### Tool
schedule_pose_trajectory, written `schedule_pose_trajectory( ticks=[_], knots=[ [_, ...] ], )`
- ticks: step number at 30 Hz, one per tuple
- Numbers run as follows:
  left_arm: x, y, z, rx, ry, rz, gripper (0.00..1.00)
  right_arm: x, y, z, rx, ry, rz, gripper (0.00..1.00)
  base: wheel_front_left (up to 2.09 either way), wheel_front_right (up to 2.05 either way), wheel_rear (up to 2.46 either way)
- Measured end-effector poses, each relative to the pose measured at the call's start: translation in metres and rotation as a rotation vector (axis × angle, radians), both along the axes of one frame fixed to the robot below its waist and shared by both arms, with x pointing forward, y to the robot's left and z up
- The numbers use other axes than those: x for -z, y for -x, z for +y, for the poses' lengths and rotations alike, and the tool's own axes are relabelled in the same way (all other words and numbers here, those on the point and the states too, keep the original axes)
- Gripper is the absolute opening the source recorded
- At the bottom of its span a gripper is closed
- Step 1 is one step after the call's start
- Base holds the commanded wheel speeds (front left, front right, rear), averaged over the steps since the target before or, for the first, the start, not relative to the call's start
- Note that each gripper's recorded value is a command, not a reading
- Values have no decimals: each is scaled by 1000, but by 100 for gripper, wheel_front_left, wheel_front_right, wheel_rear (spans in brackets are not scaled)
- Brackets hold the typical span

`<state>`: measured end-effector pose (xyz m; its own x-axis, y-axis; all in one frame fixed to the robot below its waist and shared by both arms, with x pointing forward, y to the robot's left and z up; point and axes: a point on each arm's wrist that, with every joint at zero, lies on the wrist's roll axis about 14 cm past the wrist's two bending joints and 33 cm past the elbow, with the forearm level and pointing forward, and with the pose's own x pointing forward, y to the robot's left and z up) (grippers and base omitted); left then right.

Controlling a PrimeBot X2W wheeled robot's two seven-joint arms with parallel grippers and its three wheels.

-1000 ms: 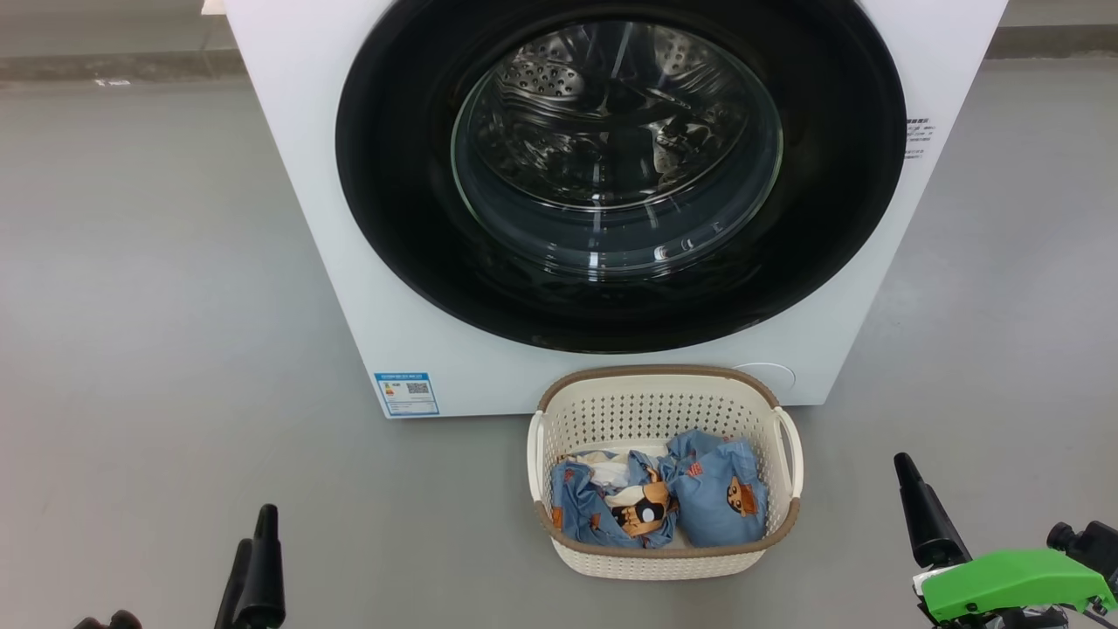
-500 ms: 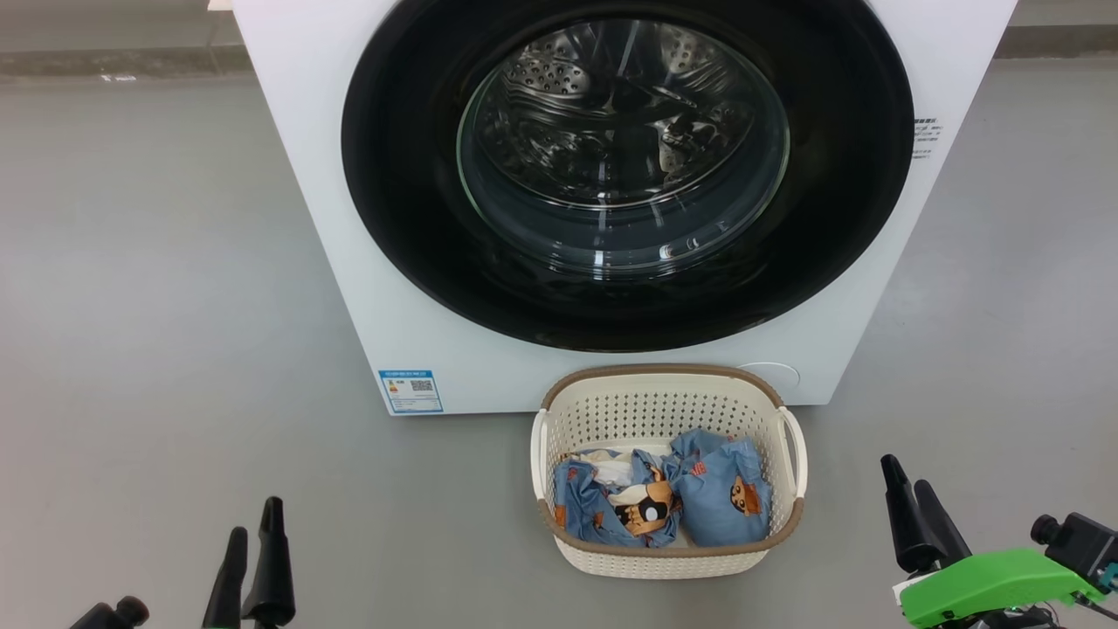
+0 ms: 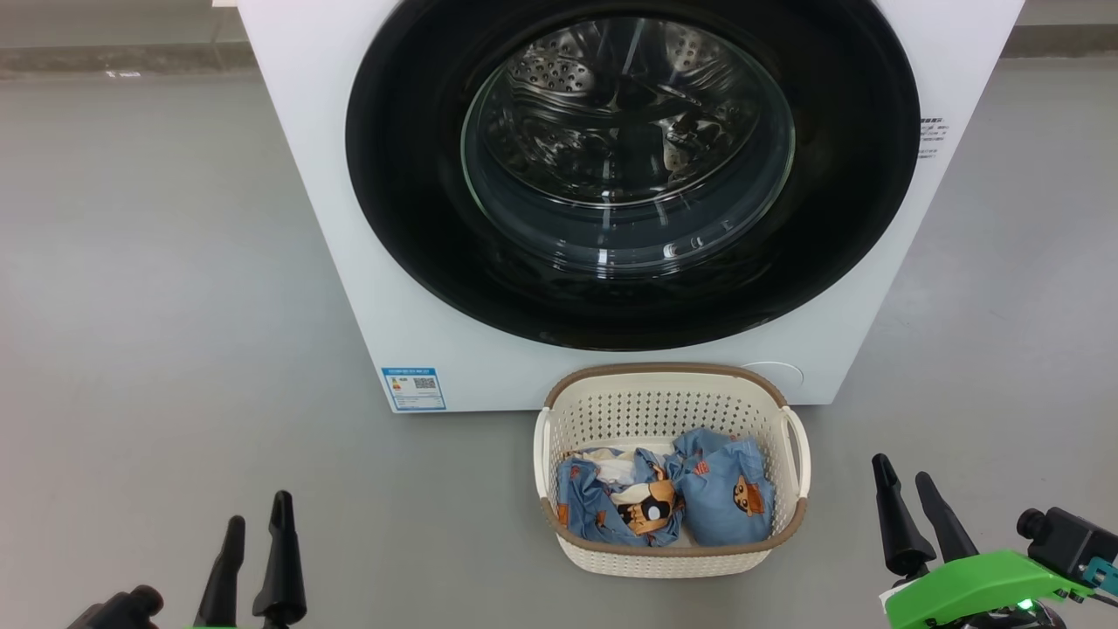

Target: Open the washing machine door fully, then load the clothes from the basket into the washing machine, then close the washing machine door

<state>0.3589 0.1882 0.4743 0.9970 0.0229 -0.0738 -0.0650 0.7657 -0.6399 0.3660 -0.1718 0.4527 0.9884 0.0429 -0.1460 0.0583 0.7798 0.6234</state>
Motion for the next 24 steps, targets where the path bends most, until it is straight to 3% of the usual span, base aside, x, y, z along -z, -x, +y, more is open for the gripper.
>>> schedule_pose_trajectory(
  ticks=[24],
  knots=[
    [-9,0,-3,37,-290,-49,100,-3,-4,17,-98,272,-58,100,0,0,0]
  ],
)
